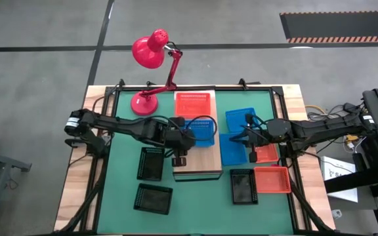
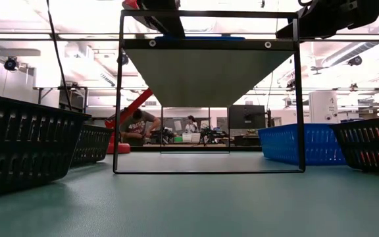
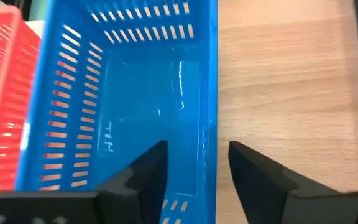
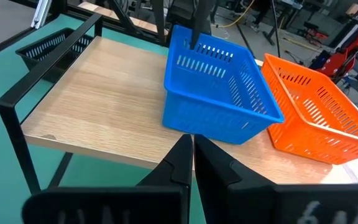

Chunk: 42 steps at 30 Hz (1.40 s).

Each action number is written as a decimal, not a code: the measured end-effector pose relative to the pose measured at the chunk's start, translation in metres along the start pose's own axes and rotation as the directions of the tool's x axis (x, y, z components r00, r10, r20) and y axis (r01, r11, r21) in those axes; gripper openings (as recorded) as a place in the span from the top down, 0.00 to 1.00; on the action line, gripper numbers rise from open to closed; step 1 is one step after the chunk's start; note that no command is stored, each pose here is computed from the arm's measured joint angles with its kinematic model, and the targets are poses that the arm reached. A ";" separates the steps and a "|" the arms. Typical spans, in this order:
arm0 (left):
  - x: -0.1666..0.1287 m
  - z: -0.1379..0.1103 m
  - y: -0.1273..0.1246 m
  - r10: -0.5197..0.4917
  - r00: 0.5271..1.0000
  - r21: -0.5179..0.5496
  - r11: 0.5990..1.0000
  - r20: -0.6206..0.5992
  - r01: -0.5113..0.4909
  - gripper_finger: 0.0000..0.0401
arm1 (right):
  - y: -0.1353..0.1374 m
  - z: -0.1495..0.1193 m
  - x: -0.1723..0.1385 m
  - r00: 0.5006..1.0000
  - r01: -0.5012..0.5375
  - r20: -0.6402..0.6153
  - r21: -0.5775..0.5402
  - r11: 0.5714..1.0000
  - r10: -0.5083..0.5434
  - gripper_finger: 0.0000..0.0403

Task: Stack baskets on shelf by color
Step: Adjust the bins on the shelf

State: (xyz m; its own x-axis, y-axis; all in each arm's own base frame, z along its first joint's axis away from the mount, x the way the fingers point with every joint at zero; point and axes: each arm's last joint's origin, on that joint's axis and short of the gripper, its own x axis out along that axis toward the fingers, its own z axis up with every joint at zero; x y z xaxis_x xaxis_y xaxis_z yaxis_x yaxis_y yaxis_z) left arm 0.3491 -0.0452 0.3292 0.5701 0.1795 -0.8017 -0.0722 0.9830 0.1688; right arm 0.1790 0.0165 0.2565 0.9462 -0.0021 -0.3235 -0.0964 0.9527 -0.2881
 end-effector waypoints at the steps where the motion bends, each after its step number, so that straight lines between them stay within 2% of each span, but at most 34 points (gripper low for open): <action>1: -0.003 0.000 0.000 -0.001 1.000 0.001 1.000 0.003 0.001 0.60 | 0.000 0.000 0.000 1.000 0.000 -0.001 0.002 1.000 0.000 0.98; 8: -0.035 -0.013 -0.001 -0.013 1.000 0.027 1.000 -0.019 0.014 0.58 | 0.000 0.000 0.000 1.000 0.000 -0.001 0.021 1.000 0.000 0.98; 12: -0.054 -0.025 0.000 0.077 0.997 0.057 0.995 0.004 -0.077 0.58 | -0.001 0.001 0.002 0.999 0.040 0.003 0.055 0.998 -0.040 0.98; 15: -0.063 -0.037 0.002 0.133 0.990 0.051 0.989 0.056 -0.136 0.58 | -0.004 0.004 0.006 0.990 0.135 0.019 0.081 0.987 -0.137 0.98; 17: -0.066 -0.045 0.002 0.136 0.985 0.033 0.990 0.107 -0.140 0.58 | -0.007 0.005 0.011 0.980 0.194 0.023 0.107 0.975 -0.198 0.98; 21: -0.058 -0.063 -0.004 0.113 0.964 0.022 0.992 0.240 -0.122 0.58 | -0.014 0.004 0.023 0.973 0.230 -0.013 0.105 0.968 -0.230 0.98; 24: -0.054 -0.075 -0.004 0.103 0.940 0.032 0.992 0.326 -0.120 0.58 | -0.030 0.016 0.028 0.962 0.271 -0.022 0.131 0.954 -0.271 0.98; 27: -0.051 -0.087 -0.002 0.119 0.922 0.036 0.989 0.368 -0.141 0.58 | -0.049 0.036 0.034 0.964 0.267 -0.028 0.158 0.951 -0.266 0.98; 31: -0.051 -0.103 0.003 0.186 0.900 0.023 0.977 0.394 -0.212 0.58 | -0.079 0.058 0.046 0.957 0.282 -0.133 0.202 0.938 -0.259 0.98; 36: -0.052 -0.122 0.009 0.260 0.859 -0.038 0.962 0.440 -0.272 0.58 | -0.111 0.078 0.074 0.923 0.320 -0.287 0.206 0.925 -0.255 0.98; 42: -0.044 -0.148 0.011 0.271 0.842 -0.051 0.959 0.466 -0.280 0.58 | -0.142 0.086 0.113 0.883 0.350 -0.419 0.281 0.894 -0.214 0.98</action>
State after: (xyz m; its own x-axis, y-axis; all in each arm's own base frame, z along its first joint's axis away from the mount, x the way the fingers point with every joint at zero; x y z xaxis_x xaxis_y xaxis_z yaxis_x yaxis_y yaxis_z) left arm 0.2023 -0.0365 0.2812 0.8420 0.4000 -0.3620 -0.2710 0.8938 0.3572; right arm 0.3266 -0.0928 0.3381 0.7265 -0.3331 -0.6011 0.3317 0.9360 -0.1178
